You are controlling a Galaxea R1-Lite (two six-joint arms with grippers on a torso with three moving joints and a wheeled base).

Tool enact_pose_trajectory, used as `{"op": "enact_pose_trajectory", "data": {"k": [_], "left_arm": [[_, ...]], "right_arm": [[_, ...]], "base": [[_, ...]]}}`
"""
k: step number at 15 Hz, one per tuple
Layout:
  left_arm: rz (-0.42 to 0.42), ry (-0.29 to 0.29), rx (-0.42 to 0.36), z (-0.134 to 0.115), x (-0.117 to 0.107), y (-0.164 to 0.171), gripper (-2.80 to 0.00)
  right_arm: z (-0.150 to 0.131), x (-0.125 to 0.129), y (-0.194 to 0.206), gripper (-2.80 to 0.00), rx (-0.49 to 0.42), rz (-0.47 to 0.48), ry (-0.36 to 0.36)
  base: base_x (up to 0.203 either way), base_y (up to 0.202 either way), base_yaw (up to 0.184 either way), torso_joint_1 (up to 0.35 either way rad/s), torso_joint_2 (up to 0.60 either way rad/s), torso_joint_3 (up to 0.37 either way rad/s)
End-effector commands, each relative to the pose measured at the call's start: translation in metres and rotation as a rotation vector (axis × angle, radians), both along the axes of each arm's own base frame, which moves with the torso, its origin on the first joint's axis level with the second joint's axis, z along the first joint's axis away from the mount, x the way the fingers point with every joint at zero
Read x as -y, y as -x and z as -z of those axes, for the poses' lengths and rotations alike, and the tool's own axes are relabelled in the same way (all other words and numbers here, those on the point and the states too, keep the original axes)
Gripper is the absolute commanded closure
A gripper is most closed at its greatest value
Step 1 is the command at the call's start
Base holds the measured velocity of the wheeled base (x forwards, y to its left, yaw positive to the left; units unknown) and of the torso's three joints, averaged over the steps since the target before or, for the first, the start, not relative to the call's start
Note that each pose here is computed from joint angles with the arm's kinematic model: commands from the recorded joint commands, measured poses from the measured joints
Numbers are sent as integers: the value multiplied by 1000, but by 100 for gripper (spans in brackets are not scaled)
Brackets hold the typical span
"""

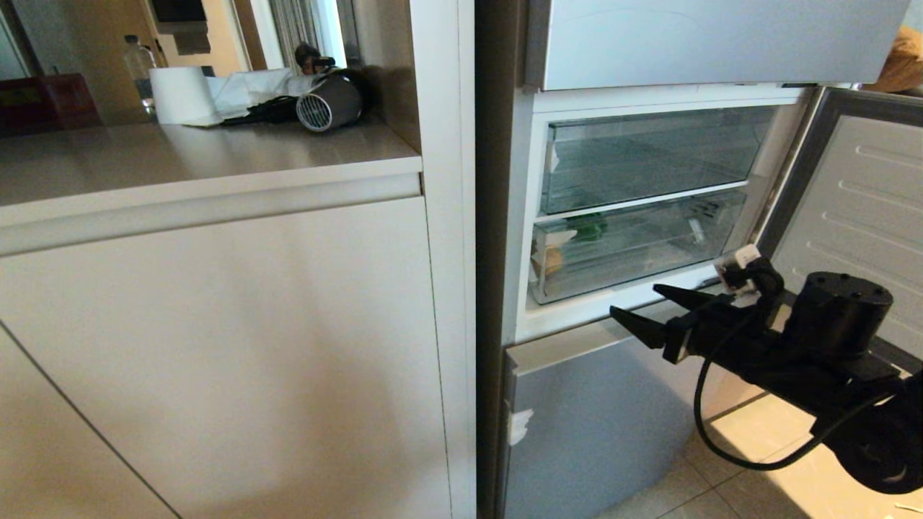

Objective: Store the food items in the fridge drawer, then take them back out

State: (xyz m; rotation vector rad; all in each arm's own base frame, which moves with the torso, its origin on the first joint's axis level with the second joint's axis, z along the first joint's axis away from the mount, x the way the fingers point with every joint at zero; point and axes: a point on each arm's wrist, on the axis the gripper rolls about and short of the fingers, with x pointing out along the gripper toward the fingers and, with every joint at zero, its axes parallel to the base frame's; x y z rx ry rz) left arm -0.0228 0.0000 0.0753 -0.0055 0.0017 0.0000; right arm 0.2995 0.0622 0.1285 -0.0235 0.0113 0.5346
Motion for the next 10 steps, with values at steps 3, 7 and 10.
{"op": "enact_pose_trajectory", "data": {"k": [3,7,10], "left_arm": [[0,1,0,0,0,0,0],[0,1,0,0,0,0,0],[0,1,0,0,0,0,0]], "right_arm": [[16,-26,-25,-280,41,102,-13],[18,-36,-40,-280,64,101,-20],[8,-45,-53,-280,123,85,-36]], "base": [[0,0,0,0,0,0],[0,0,0,0,0,0],[0,0,0,0,0,0]]}}
